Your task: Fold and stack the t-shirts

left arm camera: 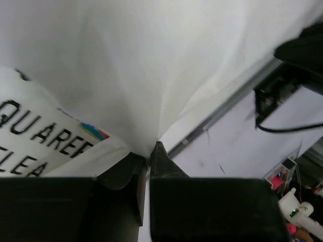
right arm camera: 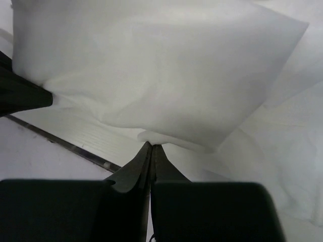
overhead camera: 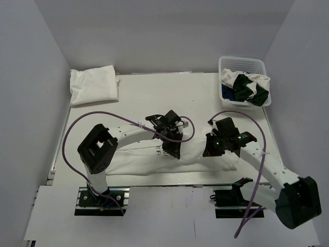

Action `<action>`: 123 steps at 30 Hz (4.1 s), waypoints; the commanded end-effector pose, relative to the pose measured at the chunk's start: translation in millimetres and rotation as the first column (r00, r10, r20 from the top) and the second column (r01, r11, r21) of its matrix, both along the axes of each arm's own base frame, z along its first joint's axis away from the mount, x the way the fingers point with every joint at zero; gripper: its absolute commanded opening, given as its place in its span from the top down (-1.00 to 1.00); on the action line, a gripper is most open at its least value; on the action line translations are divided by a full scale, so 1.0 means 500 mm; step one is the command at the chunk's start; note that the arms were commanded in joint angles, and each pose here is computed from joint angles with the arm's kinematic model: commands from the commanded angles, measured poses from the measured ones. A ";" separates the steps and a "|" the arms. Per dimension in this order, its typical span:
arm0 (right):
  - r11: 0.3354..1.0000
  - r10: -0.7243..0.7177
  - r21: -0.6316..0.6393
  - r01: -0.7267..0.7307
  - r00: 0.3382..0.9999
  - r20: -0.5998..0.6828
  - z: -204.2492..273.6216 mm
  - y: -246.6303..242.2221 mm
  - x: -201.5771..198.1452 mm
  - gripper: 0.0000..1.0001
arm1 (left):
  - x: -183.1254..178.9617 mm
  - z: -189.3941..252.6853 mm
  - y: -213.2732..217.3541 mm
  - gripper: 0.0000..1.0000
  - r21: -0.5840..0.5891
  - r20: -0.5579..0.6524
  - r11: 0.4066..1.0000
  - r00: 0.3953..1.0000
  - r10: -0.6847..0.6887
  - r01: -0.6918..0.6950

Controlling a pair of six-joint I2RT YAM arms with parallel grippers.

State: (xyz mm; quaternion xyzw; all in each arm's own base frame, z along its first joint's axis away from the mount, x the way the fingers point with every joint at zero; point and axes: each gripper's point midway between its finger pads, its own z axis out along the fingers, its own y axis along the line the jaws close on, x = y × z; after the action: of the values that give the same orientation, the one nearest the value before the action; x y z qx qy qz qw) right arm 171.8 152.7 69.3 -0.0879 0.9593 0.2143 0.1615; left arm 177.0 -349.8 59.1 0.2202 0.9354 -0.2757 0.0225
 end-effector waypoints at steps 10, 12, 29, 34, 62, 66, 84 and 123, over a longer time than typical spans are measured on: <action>1.000 -0.010 0.016 0.011 1.000 -0.009 0.062 -0.029 -0.071 1.00 | -0.020 -0.010 0.035 0.54 0.122 0.090 0.992 0.996 0.014 -0.025; 0.999 -0.046 -0.017 0.046 0.998 -0.041 0.040 -0.036 -0.070 1.00 | -0.004 -0.027 0.040 -0.01 0.179 0.102 0.982 0.994 0.036 -0.054; 0.896 -0.307 -0.379 0.230 0.939 -0.155 -0.034 -0.147 -0.091 1.00 | 0.119 0.094 0.217 -1.00 0.237 0.450 0.847 0.827 0.338 -0.475; 0.730 -0.490 -0.564 0.385 0.871 -0.040 -0.012 -0.229 -0.092 1.00 | 0.143 0.053 0.280 -1.00 0.320 0.433 0.771 0.809 0.398 -0.551; 0.922 -0.338 -0.131 0.364 0.923 0.185 0.016 -0.042 0.254 -0.80 | 0.167 -0.140 0.540 -1.00 0.499 0.324 0.389 0.584 0.745 -0.774; 0.899 -0.396 -0.128 0.419 0.903 0.169 -0.040 -0.059 0.327 -0.80 | 0.200 -0.134 0.541 -1.00 0.479 0.317 0.420 0.598 0.736 -0.771; 0.887 -0.394 -0.219 0.407 0.913 0.104 -0.166 -0.072 0.603 -0.77 | 0.168 -0.129 0.582 -1.00 0.578 0.253 0.350 0.570 0.782 -0.737; 0.923 -0.368 -0.100 0.371 0.929 0.044 -0.136 0.016 0.566 -0.81 | 0.002 -0.114 0.400 -1.00 0.634 0.170 0.604 0.849 0.501 -0.483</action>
State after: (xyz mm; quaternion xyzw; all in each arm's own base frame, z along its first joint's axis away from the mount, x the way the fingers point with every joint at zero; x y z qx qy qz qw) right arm 465.4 164.8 37.6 0.0623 0.9543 0.1280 0.2626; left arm 202.9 -178.2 17.2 -0.0334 0.9980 0.0184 0.0495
